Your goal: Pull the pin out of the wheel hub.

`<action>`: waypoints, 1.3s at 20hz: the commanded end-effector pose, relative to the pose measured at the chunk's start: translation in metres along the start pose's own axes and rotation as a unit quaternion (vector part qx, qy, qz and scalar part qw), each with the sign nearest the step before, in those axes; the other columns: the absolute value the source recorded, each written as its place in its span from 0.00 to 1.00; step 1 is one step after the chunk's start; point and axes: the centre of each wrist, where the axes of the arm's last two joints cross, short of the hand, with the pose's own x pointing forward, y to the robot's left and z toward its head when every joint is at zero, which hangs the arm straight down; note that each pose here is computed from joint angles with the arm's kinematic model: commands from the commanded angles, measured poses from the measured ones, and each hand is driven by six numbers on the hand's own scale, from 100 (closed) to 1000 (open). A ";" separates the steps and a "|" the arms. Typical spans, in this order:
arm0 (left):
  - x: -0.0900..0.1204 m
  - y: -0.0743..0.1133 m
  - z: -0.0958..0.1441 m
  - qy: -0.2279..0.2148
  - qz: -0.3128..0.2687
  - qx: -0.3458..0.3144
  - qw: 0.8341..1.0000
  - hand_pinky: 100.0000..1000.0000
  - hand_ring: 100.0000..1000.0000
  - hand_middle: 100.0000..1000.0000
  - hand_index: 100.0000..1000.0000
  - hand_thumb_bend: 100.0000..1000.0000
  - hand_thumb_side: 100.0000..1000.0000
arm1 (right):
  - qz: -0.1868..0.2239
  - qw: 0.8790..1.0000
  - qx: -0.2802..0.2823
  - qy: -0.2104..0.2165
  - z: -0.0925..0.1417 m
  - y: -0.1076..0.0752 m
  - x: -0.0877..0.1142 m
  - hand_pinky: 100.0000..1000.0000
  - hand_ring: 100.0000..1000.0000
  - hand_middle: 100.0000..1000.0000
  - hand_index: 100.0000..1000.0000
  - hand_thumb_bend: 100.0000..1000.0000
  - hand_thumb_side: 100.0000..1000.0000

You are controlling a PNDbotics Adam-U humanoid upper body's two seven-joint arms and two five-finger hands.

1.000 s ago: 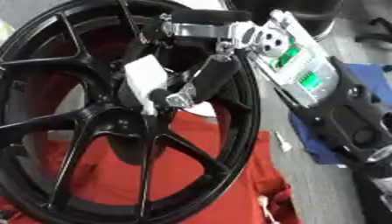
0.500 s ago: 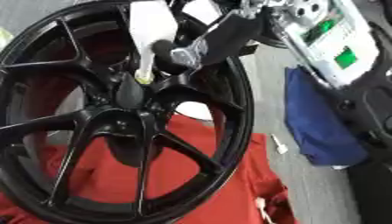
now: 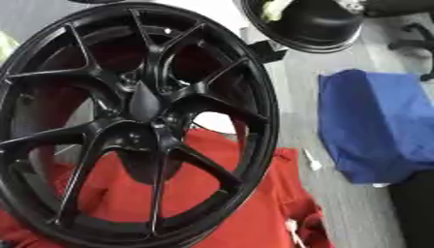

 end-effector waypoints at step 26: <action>0.011 0.012 -0.006 -0.019 0.028 0.043 0.998 0.62 0.49 0.44 0.68 0.02 1.00 | 0.112 0.901 -0.320 0.272 0.114 0.114 -0.080 0.71 0.90 0.78 0.89 0.00 0.58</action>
